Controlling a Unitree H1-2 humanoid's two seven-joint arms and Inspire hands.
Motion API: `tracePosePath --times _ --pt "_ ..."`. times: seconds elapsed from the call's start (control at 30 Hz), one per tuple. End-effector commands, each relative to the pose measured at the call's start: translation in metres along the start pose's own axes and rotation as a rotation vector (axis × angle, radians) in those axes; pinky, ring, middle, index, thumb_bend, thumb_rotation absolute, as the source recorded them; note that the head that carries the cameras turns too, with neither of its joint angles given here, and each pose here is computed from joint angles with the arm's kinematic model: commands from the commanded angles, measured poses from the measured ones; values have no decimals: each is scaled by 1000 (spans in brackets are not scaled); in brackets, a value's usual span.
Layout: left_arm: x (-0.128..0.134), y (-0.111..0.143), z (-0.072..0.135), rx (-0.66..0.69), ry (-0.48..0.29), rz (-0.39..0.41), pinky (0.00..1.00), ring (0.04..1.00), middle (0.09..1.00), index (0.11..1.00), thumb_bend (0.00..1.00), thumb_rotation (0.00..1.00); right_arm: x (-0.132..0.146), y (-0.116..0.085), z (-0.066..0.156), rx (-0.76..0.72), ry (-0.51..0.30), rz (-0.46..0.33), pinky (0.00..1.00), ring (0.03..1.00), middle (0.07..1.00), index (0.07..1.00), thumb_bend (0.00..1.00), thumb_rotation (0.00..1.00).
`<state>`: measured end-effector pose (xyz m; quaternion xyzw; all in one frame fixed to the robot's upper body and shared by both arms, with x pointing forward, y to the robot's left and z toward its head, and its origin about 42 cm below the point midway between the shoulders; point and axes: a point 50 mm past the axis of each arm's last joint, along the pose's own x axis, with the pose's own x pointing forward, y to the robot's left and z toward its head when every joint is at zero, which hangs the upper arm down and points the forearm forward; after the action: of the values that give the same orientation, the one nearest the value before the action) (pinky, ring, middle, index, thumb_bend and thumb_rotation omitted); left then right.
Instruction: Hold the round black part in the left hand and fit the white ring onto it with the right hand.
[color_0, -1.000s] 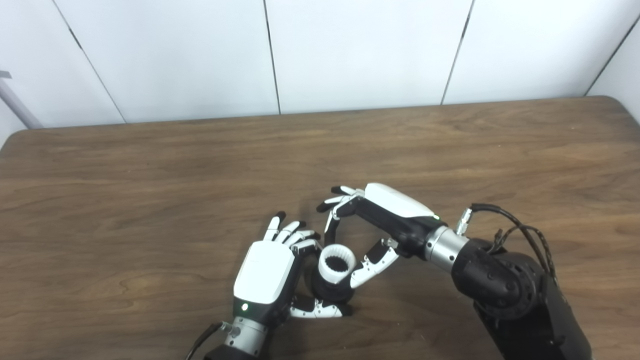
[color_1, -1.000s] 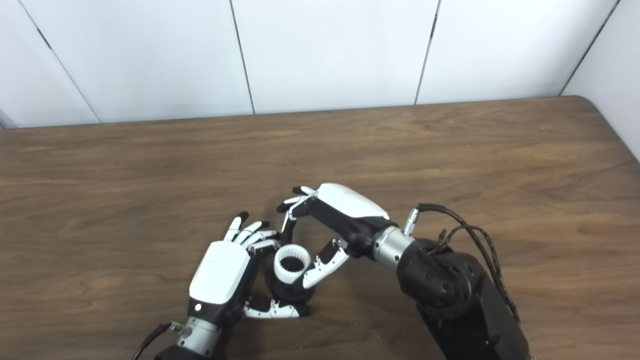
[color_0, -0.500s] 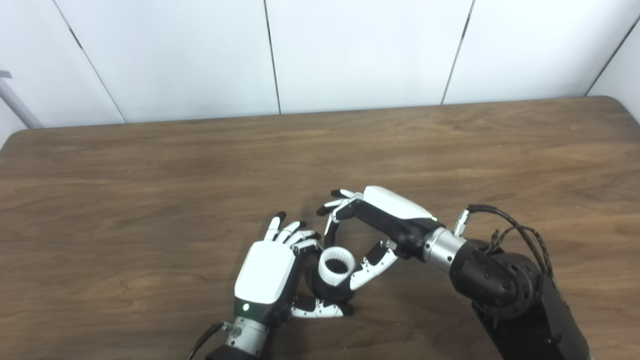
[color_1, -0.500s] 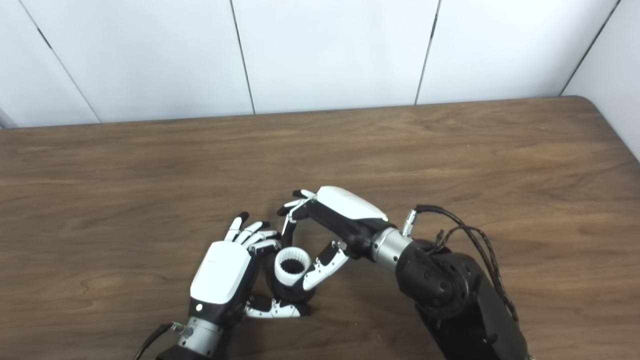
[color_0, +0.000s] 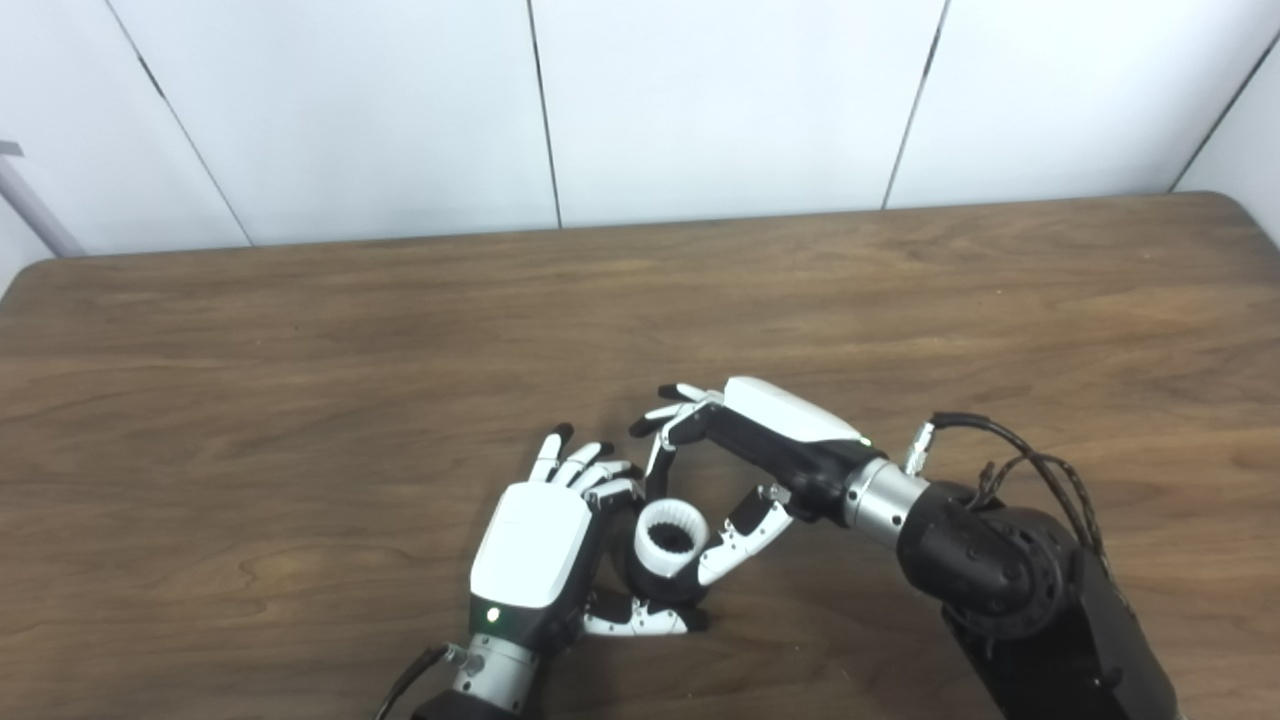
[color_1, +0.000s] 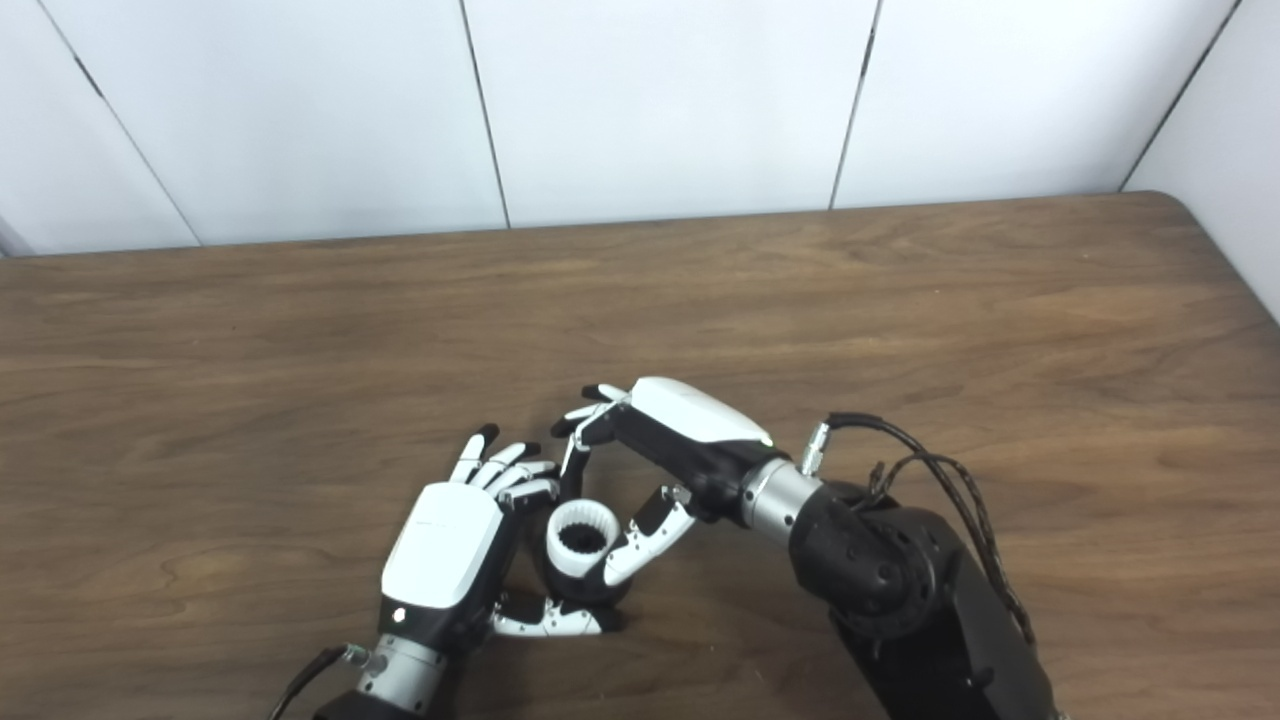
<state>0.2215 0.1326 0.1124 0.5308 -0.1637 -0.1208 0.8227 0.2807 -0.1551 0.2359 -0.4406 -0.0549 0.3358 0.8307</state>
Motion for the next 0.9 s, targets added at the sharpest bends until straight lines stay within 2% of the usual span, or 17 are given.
tracePosePath --times 0.0,0.87 --pt "0 2 4 8 -16 -3 1000 872 762 483 526 58 0 -8 6 -37 -46 -40 1000 992 852 483 523 131" --pt "0 5 8 9 -26 5 1000 871 761 483 525 60 1 -9 -1 -45 -40 -29 996 1000 852 483 523 132"
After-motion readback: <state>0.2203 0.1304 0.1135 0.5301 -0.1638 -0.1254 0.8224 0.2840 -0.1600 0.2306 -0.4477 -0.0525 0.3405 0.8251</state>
